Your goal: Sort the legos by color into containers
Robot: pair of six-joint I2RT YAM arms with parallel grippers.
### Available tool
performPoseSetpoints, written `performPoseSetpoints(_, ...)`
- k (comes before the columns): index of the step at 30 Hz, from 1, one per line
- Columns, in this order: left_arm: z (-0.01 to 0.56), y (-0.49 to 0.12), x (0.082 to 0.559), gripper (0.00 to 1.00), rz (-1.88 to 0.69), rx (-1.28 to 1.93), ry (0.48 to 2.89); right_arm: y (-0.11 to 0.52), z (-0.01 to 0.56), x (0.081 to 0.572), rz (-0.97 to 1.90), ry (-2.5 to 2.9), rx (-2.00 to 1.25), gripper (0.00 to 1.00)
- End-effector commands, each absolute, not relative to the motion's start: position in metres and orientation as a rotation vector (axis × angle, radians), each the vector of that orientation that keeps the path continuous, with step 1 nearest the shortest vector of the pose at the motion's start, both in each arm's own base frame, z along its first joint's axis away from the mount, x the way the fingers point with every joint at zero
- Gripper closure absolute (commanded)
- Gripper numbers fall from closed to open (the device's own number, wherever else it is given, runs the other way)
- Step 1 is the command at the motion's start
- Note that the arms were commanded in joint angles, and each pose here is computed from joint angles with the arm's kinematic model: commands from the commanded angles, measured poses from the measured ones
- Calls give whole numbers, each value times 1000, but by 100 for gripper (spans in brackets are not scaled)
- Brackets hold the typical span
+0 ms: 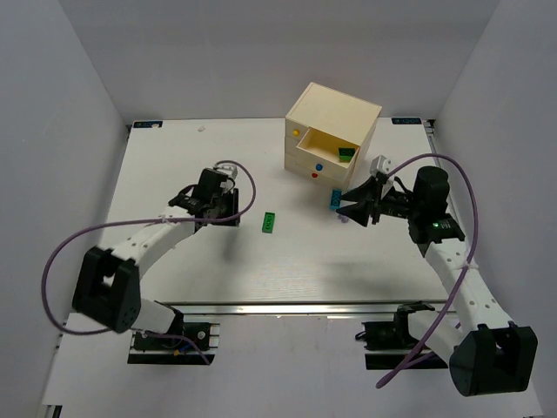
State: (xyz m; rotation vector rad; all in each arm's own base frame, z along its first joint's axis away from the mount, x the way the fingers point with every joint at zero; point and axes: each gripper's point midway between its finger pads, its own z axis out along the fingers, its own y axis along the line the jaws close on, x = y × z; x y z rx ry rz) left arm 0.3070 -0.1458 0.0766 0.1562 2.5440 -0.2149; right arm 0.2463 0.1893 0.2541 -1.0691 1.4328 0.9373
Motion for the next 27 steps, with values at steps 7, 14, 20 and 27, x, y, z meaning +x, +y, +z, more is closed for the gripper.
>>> performPoseSetpoints(7,315,-267,337,93,-1022,402,1801,156,275,285,776,1522,-807,100)
performPoseSetpoints(14,377,-318,387,96,-1234,351,1637,131,273,299,710,1554,-705,100)
performPoseSetpoints(20,363,-348,431,94,-1212,296,1678,126,267,302,721,1565,-693,100)
performPoseSetpoints(27,353,-373,450,78,-1185,312,1707,123,264,303,724,1569,-691,100)
